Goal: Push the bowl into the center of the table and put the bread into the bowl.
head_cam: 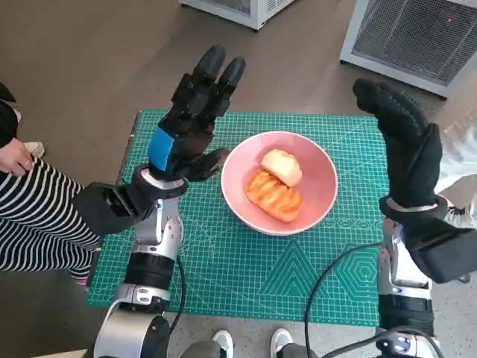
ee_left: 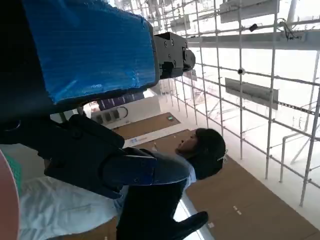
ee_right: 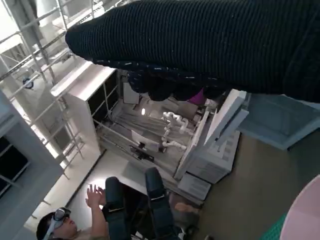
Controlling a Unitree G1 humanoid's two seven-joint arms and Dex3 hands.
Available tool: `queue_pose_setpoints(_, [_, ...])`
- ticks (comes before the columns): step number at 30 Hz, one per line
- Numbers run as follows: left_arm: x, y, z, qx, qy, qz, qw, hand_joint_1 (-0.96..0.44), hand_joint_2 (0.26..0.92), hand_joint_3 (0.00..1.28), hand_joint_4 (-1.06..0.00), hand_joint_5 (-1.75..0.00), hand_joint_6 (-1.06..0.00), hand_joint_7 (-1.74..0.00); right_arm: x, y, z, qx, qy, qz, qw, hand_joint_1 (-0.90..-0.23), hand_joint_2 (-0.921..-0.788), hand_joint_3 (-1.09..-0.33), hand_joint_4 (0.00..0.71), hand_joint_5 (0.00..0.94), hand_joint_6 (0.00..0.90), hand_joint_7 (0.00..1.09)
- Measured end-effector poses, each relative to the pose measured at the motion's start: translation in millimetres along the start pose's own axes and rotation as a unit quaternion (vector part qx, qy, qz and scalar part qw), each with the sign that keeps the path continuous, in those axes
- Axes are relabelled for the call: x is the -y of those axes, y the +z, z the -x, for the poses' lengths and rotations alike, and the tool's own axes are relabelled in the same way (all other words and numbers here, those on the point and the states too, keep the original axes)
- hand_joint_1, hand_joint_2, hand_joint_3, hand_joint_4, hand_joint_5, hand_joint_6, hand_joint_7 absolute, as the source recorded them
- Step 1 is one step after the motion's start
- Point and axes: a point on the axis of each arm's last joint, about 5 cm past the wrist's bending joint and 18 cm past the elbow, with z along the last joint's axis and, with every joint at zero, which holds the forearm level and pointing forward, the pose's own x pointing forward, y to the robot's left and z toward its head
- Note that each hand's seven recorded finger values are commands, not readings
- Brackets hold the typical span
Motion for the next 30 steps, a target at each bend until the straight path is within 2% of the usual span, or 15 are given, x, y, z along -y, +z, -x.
queue_pose_setpoints(12, [1.0,-0.5,-0.1,0.003,0.001,0.005,1.000,-0.65,0.846,0.31,0.00,-0.24,0.00,-0.43,0.1,-2.9,0.6,-0.004,0.005,-0.002,1.0000,-0.687,-0.921,-0.689,0.160,0.005,0.040,0.48])
queue_pose_setpoints(30, [0.4,1.4,-1.3,0.002,-0.011,-0.006,1.000,-0.68,0.850,0.30,0.00,-0.27,0.00,-0.42,0.2,-3.2,0.9,-0.005,0.006,-0.002,1.0000,-0.687,-0.921,-0.688,0.161,0.004,0.043,0.48])
